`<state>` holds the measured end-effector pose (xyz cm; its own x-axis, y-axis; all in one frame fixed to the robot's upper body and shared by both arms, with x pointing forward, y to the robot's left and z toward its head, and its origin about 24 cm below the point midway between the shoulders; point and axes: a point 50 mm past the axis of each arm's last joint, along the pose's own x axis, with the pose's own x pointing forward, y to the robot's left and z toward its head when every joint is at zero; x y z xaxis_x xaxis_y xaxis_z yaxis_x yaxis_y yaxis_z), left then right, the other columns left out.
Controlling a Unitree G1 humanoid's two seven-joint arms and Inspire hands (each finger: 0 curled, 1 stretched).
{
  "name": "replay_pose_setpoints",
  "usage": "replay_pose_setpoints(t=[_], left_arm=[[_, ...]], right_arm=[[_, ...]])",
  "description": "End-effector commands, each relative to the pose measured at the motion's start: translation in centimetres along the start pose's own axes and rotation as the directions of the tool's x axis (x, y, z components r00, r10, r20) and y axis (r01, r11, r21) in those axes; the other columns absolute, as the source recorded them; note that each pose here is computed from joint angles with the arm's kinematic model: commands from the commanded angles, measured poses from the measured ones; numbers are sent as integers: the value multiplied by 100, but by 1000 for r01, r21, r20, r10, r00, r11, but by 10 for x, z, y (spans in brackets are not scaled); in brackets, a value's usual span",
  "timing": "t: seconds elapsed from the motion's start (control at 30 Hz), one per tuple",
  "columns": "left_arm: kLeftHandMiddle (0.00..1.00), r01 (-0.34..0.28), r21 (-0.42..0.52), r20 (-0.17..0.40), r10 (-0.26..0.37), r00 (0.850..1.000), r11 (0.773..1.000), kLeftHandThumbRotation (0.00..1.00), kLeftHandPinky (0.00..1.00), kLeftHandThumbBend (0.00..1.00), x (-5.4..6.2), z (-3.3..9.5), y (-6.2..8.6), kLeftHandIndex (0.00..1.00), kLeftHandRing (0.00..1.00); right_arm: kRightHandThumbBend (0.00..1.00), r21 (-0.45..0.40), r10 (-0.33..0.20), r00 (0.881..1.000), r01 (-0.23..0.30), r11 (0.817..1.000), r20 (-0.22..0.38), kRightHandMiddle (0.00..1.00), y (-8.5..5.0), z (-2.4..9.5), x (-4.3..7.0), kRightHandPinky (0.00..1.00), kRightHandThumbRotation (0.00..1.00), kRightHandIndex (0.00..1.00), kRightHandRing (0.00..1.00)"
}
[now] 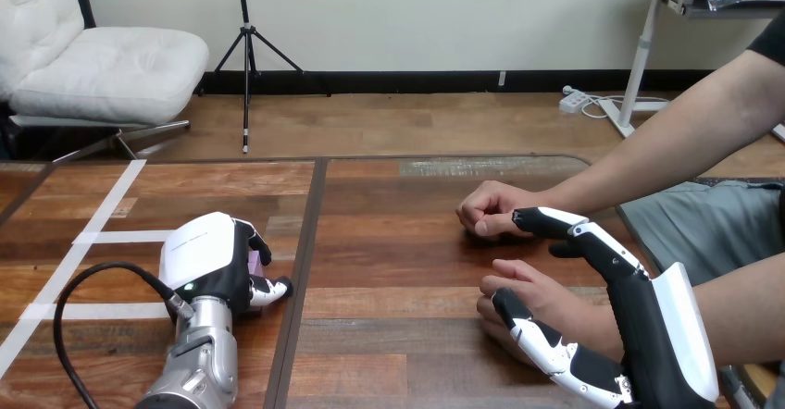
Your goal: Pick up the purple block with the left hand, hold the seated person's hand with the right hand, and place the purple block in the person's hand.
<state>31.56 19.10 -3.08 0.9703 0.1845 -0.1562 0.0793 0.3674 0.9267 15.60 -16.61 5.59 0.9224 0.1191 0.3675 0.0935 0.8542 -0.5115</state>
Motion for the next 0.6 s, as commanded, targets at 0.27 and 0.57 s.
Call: replay_pose_setpoints(t=[0.27,0.57], left_arm=[[51,-7,-10,-15,6,1000,1000,0,43,63,6,-5,10,50,47],[51,-8,-15,-13,8,1000,1000,0,43,65,5,-6,10,50,47]], right_arm=[[49,2,-32,996,32,999,80,76,-7,11,11,72,32,74,77],[49,-1,-32,996,32,999,80,76,-7,11,11,72,32,74,77]])
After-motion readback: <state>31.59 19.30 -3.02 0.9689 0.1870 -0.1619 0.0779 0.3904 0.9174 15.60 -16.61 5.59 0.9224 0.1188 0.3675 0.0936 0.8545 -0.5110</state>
